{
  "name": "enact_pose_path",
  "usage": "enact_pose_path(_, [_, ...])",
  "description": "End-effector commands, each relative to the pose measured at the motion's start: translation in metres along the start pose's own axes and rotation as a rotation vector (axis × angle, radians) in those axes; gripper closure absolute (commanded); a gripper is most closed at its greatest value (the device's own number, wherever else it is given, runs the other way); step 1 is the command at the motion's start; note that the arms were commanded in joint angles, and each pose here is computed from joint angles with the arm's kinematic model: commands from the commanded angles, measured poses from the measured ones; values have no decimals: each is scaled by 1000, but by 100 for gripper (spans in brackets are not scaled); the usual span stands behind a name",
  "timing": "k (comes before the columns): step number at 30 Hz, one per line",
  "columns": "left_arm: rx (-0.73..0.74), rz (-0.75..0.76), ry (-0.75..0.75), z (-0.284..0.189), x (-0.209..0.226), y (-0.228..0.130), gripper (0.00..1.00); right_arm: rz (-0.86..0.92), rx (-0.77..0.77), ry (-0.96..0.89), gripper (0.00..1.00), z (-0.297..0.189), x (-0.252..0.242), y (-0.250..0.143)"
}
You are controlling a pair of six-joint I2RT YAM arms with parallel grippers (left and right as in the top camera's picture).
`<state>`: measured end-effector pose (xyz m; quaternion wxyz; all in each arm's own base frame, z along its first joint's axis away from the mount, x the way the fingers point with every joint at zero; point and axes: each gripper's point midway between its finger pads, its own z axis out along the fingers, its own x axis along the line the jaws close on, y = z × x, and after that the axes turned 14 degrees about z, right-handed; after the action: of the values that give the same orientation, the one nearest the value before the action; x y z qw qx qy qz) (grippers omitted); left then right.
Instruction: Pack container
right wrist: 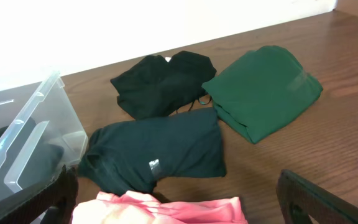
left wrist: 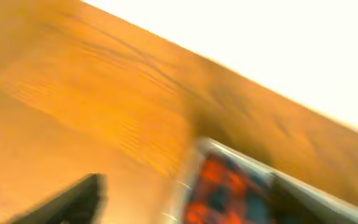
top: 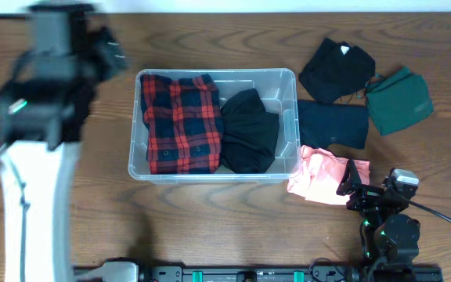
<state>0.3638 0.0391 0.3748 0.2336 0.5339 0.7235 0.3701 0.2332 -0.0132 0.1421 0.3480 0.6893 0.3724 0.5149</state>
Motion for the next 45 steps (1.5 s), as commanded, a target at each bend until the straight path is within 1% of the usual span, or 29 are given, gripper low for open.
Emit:
enact_pose_path(1, [-7,-68,243,1,70,1,2,10,1,-2,1,0,-1,-1])
enact_pose_path(5, [3,-145,339,1,114,-1,2,10,1,-2,1,0,-1,-1])
enact_pose_path(10, [29,-189,400,12,140,-5,2,10,1,-2,1,0,-1,-1])
enact_pose_path(17, [62,-182,406,23,141,-10,2,10,1,-2,1,0,-1,-1])
enact_pose_path(29, [65,-182,406,25,141,-10,2,10,1,-2,1,0,-1,-1])
enact_pose_path(30, [65,-182,406,25,141,-10,2,17,3,3,1,0,0,-1])
enact_pose_path(32, [65,-182,406,25,141,-10,2,85,24,68,1,0,12,-3])
enact_pose_path(33, [65,-182,406,25,141,-10,2,106,3,83,1,0,15,2])
enact_pose_path(36, [65,-182,406,25,141,-10,2,243,-67,218,1,-5,41,27])
enact_pose_path(39, [65,-182,406,25,141,-10,2,239,-101,324,1,-13,62,42])
enact_pose_path(42, [65,-182,406,25,141,-10,2,236,-83,334,1,-17,69,49])
enact_pose_path(45, [65,-182,406,25,141,-10,2,218,-56,287,1,-18,72,63])
